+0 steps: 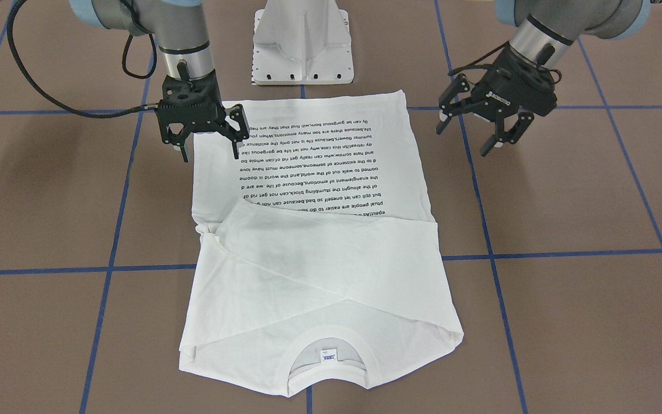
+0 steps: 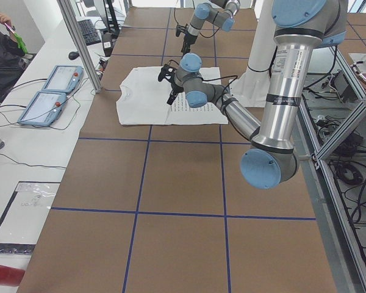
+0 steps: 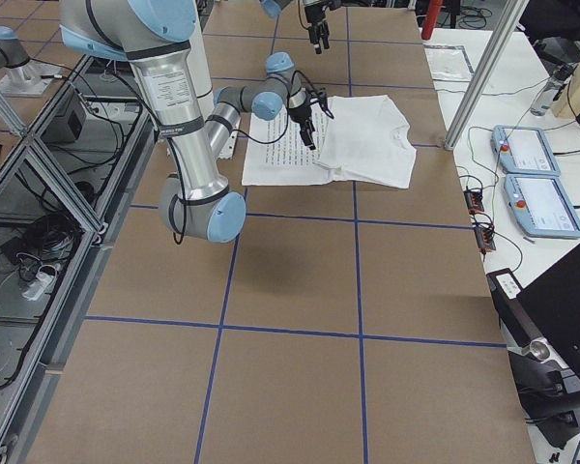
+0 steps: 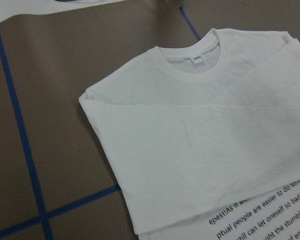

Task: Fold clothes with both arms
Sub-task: 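Move both grippers down to the hem corners nearest the robot, then grasp the two bottom hem corners with the left and right grippers, then regrasp the hem corner lower with the right gripper while the left holds its corner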

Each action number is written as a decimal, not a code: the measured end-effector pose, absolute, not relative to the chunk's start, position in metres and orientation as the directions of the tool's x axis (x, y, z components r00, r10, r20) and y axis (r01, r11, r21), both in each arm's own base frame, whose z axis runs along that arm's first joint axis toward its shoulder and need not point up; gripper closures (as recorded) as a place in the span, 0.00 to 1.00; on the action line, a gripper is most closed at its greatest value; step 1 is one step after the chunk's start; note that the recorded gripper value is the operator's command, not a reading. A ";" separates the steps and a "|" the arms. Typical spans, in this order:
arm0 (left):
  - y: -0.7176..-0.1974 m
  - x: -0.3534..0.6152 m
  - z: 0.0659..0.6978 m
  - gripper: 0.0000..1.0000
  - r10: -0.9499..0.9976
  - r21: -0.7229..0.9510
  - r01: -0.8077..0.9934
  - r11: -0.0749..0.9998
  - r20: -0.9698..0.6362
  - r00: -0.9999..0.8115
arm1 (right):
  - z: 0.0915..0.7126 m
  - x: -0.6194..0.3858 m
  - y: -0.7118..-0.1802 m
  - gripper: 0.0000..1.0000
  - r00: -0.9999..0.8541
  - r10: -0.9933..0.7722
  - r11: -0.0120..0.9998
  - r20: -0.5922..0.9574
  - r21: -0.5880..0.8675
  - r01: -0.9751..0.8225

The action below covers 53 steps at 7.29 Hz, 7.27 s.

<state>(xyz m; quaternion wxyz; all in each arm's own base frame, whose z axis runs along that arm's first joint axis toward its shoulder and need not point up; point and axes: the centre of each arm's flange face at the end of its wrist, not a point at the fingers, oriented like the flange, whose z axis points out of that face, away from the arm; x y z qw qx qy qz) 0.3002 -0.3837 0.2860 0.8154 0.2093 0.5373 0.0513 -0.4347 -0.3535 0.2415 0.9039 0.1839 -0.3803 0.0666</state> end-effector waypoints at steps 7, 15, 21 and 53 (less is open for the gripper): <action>-0.193 0.469 0.353 0.08 -0.026 0.081 0.167 0.983 -0.832 0.555 | 0.275 -0.427 -0.253 0.00 0.691 0.043 0.918 0.721 0.244 -0.312; -0.172 0.485 0.367 0.25 -0.009 0.082 0.124 0.989 -0.797 0.604 | 0.277 -0.428 -0.252 0.00 0.694 0.041 0.919 0.718 0.246 -0.309; -0.161 0.489 0.367 0.55 0.005 0.082 0.100 0.992 -0.796 0.606 | 0.279 -0.430 -0.252 0.00 0.698 0.042 0.919 0.715 0.246 -0.307; -0.199 0.425 0.281 1.00 -0.013 0.122 0.273 0.954 -0.894 0.448 | 0.378 -0.473 -0.129 1.00 0.677 -0.041 0.907 0.735 0.312 -0.284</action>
